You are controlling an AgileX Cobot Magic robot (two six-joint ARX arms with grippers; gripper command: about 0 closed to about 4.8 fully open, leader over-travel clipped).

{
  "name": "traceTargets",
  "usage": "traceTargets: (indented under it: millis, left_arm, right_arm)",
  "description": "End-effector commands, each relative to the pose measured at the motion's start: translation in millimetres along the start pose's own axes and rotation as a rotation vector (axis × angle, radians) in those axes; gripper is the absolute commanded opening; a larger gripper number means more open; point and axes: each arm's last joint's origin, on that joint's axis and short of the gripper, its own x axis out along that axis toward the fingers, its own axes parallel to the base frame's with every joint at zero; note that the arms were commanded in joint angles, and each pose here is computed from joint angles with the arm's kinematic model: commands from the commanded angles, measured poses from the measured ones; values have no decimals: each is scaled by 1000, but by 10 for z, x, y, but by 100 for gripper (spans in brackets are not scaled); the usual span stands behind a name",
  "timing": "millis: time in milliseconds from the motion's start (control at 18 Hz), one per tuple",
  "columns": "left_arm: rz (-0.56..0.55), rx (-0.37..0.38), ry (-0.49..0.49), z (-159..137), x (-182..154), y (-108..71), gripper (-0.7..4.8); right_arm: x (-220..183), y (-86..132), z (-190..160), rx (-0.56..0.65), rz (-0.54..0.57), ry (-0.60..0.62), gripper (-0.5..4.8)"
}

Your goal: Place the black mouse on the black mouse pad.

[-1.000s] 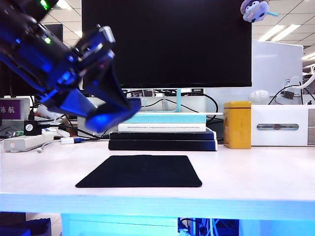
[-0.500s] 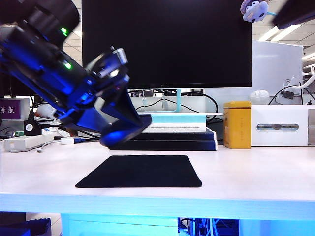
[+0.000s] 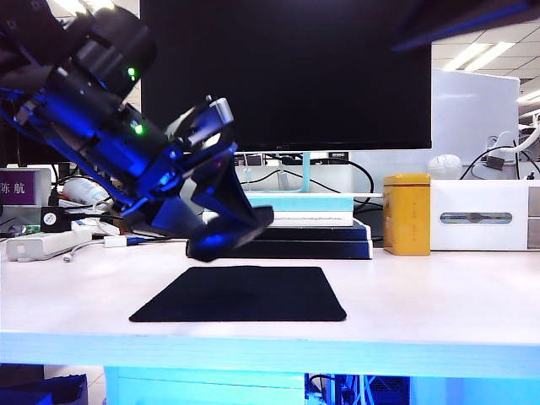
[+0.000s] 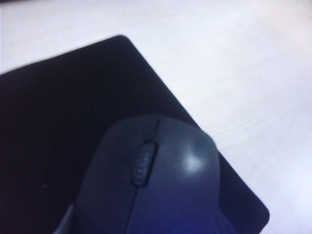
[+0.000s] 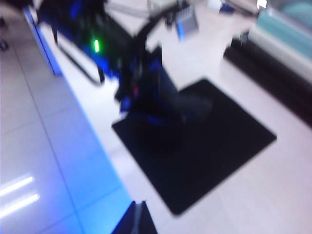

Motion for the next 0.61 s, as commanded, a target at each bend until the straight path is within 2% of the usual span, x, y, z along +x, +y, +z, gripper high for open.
traceTargets:
  millis: [56, 222, 611]
  left_arm:
    - [-15, 6, 4, -3, 87, -7, -5]
    - [-20, 0, 31, -71, 220, 6, -5]
    - [47, -23, 106, -227, 462, 116, -5]
  right_arm:
    - [79, -22, 48, -7, 0, -30, -6]
    - [155, -31, 50, -7, 11, -25, -6]
    - [163, -34, 75, -7, 18, -51, -6]
